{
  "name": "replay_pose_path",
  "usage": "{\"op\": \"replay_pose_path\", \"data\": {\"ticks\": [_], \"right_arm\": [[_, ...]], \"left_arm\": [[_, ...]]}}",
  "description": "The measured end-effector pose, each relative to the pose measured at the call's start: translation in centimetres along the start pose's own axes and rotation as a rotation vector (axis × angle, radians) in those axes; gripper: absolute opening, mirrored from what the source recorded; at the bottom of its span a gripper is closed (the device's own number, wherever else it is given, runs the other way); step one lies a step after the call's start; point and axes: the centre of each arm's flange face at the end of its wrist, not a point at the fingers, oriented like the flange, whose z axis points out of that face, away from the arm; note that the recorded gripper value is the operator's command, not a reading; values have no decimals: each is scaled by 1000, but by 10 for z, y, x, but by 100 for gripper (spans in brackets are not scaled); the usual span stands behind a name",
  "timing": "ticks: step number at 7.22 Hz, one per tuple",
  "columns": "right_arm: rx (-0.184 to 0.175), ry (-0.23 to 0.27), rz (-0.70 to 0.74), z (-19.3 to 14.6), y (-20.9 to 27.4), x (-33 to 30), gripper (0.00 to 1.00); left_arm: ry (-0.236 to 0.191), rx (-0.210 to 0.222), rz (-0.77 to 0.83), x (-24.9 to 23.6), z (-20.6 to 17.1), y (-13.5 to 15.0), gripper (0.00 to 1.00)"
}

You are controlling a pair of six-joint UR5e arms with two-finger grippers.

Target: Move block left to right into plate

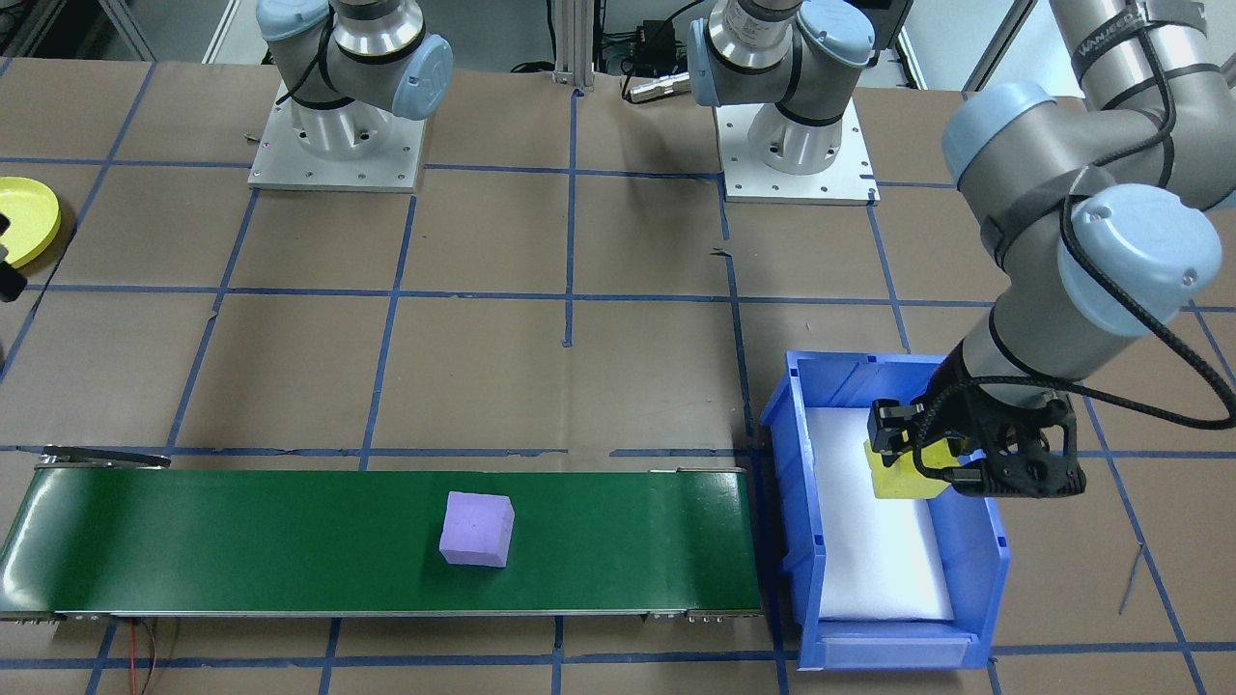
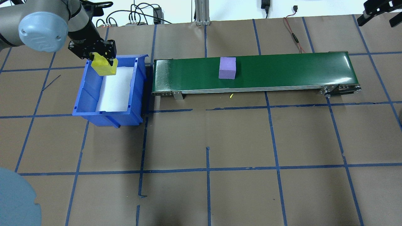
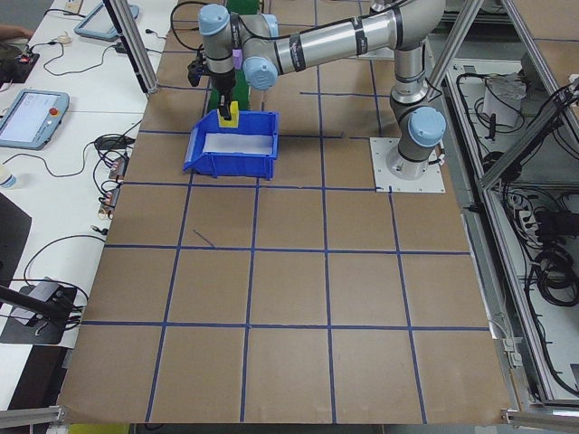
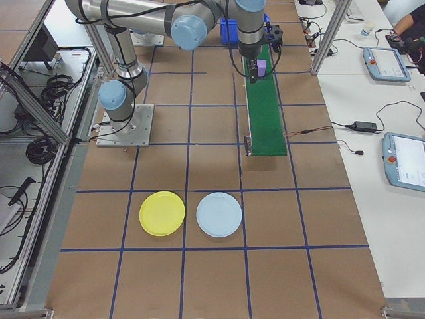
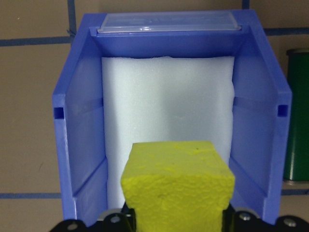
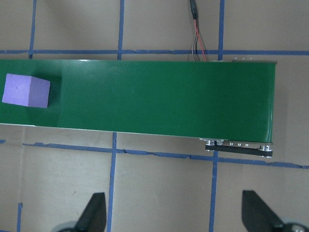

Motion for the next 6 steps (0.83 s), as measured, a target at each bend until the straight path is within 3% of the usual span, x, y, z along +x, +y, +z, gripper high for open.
{"op": "replay_pose_path", "data": {"ticks": [2,4,5,6], "right_arm": [[-41,-30,-1,7,-13,10,100],[-103,-75,-7,33,-8,15,100],[-119,-92,-2,54,-4,17,100],[-107,-105,1,76,-3,21,100]], "left_arm": [[1,25,-8,58,-14,9,23],[13,39,-14,110,-4,9,24],[17,48,-3,131,14,2,24],[19,53,8,145,38,-7,24]]}}
